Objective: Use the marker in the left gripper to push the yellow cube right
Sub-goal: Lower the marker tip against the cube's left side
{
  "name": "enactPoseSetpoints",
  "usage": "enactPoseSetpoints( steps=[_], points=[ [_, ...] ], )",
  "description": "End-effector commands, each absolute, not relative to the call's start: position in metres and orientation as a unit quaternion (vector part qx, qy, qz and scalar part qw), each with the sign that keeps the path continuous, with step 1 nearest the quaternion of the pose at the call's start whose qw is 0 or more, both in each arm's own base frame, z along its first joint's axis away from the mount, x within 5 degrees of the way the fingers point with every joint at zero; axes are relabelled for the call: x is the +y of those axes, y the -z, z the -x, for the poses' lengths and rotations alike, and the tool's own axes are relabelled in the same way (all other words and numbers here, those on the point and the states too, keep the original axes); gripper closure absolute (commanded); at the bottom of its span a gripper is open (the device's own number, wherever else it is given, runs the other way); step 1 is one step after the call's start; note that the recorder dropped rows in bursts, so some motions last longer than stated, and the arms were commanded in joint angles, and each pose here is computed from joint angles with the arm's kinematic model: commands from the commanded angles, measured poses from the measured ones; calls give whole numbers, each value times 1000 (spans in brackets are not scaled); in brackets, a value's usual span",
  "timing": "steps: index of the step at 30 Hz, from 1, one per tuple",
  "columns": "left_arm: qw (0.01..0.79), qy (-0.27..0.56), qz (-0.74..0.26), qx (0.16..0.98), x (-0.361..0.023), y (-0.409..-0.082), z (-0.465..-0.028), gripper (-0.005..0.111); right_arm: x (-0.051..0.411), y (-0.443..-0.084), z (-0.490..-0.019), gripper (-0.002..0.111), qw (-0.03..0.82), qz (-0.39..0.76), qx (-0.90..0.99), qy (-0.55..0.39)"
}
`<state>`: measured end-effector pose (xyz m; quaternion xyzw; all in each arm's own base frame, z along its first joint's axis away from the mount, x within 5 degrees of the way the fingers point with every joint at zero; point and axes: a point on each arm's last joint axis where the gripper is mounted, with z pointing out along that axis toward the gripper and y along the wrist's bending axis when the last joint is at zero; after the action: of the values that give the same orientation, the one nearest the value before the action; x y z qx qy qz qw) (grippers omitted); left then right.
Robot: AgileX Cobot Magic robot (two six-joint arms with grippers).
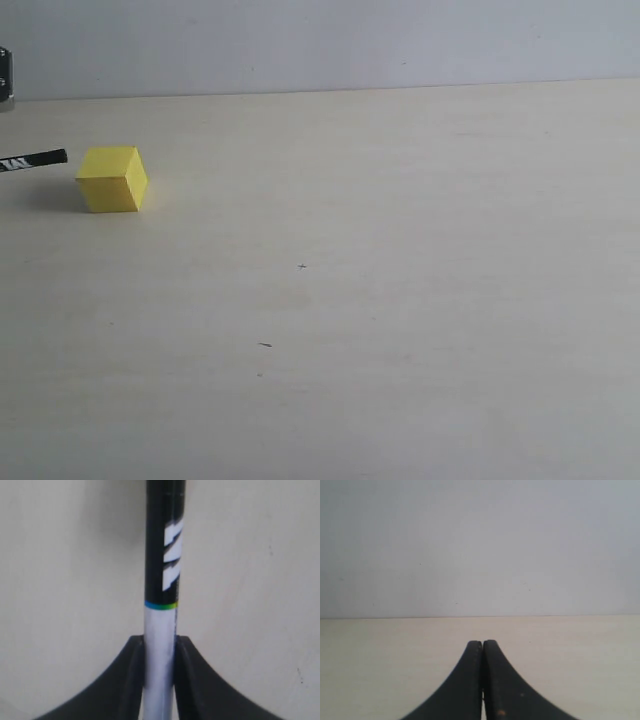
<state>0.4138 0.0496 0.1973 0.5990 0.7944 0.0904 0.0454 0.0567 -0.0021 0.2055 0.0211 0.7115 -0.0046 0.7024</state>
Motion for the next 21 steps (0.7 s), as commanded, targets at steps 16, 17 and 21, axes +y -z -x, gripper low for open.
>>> enactPoseSetpoints(
  steps=[16, 17, 21],
  points=[
    [45, -85, -646, 758, 77, -146, -429, 107, -2, -205, -56, 108, 707, -22, 707, 7],
    [49, -83, -647, 757, 77, -146, -430, 107, -2, -205, -56, 108, 707, -22, 707, 7],
    [96, -31, -631, 769, 79, -146, -437, 107, -2, -205, -56, 108, 707, -22, 707, 7]
  ],
)
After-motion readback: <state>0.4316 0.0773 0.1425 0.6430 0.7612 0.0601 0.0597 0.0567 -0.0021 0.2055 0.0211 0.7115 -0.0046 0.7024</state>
